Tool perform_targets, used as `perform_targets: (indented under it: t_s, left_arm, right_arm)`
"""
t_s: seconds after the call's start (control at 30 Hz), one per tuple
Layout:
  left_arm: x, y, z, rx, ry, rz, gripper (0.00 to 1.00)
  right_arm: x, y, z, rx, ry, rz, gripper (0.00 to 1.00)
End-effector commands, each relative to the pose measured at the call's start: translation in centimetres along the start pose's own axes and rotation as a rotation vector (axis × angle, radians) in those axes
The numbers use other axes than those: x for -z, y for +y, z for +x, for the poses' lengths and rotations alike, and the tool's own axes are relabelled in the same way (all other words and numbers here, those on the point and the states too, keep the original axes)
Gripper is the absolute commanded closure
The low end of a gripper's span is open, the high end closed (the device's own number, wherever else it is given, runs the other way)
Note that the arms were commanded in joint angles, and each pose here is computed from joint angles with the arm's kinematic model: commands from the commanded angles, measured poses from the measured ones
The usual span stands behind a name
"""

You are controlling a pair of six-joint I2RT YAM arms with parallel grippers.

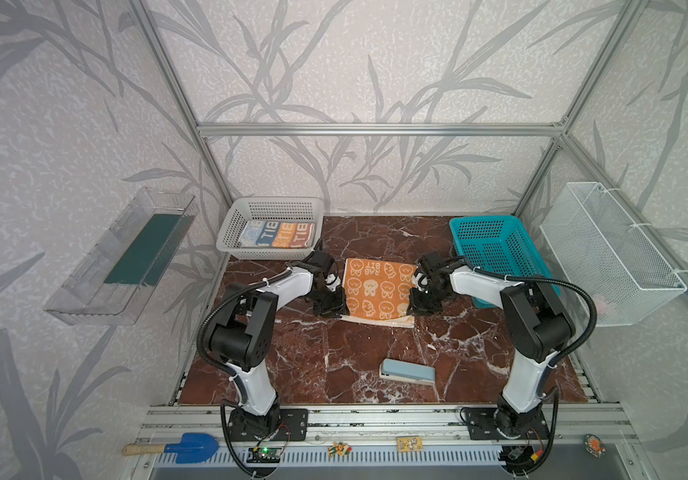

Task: Fold and stack the towels

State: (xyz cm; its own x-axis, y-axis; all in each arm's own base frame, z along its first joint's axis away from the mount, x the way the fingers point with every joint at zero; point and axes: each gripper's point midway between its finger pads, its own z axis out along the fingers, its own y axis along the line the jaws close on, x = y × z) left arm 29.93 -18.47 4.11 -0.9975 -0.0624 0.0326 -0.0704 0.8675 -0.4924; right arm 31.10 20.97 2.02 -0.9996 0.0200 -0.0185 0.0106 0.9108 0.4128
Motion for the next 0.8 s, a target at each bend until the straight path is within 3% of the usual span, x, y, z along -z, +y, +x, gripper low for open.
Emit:
perform_targets:
  t_s: [0.0, 0.17, 0.3, 0.33, 0.37, 0.4, 0.6, 0.77]
  left_arm:
    - [1.7, -1.7, 1.0, -0.044, 0.004, 0.055, 0.64]
    - [4.0, -2.3, 0.9, -0.101, -0.023, 0.016, 0.5]
    - [5.9, -2.8, 0.1, -0.135, -0.047, -0.023, 0.47]
    - [6.3, -3.3, -0.2, -0.14, -0.055, -0.016, 0.33]
    - [6.6, -3.8, -0.5, -0.139, -0.063, -0.002, 0.11]
    - [6.7, -4.5, -1.0, -0.134, -0.074, 0.026, 0.06]
    - [5.4, -7.8, -4.6, -0.043, -0.138, 0.188, 0.01]
    - [2.1, -9.1, -4.8, -0.041, -0.092, 0.191, 0.01]
  right_arm:
    - [1.0, -1.1, 0.8, -0.012, 0.003, 0.074, 0.75]
    - [2.8, -0.4, 1.0, 0.006, -0.024, 0.077, 0.66]
    - [4.5, -0.1, 1.3, 0.012, -0.054, 0.078, 0.59]
    - [4.4, -0.3, 1.5, 0.009, -0.05, 0.084, 0.56]
    - [5.3, 0.1, 1.4, 0.017, -0.076, 0.071, 0.54]
    - [5.5, 0.2, 1.4, 0.015, -0.08, 0.07, 0.51]
    - [4.6, 0.4, 1.3, -0.013, -0.067, 0.05, 0.48]
    - [2.4, 0.9, 2.2, -0.035, -0.022, 0.012, 0.46]
